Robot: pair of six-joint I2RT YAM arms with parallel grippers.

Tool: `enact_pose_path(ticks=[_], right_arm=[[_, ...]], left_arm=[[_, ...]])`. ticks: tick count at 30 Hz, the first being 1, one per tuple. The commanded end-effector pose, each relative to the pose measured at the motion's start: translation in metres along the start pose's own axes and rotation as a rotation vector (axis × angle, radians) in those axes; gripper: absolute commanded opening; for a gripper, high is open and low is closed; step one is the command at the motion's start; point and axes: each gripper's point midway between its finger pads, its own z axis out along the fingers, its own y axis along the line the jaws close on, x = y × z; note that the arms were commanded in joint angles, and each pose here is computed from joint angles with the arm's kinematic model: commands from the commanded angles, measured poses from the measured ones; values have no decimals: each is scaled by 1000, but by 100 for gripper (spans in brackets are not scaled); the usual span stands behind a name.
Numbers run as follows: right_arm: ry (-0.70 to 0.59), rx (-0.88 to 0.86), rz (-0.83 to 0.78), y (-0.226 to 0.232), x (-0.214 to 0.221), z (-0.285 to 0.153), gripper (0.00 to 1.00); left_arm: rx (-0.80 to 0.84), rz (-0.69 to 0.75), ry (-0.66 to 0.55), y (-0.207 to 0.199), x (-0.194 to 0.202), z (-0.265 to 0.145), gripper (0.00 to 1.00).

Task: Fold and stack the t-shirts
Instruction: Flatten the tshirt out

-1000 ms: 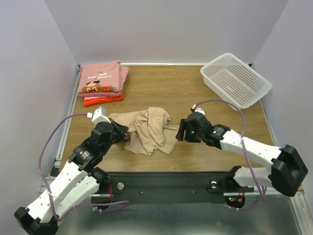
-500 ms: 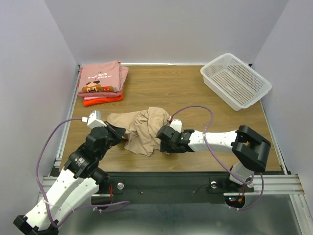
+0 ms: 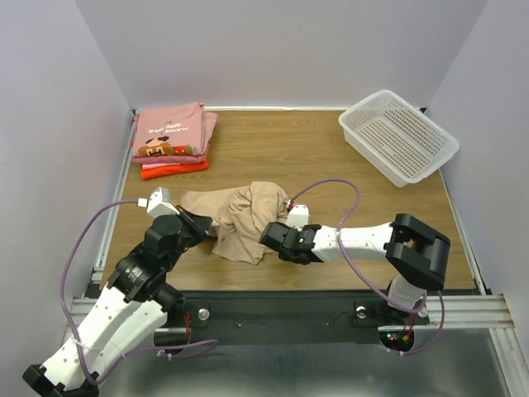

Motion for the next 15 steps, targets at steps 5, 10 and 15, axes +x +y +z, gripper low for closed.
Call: enact_pose_path(ticks=[5,10,15], right_arm=[[-81,108,-26,-24,-13,-5,0],[-346,50,73,-32,-113,-69,0],[-543,77,205,-83,-223,-129,0]], left_arm=[[-12,-19,-34,0,-8,-4,0],[35,-20,-103,-27,-43,-25,0],[56,-38,-227,-48,-84,-43,0]])
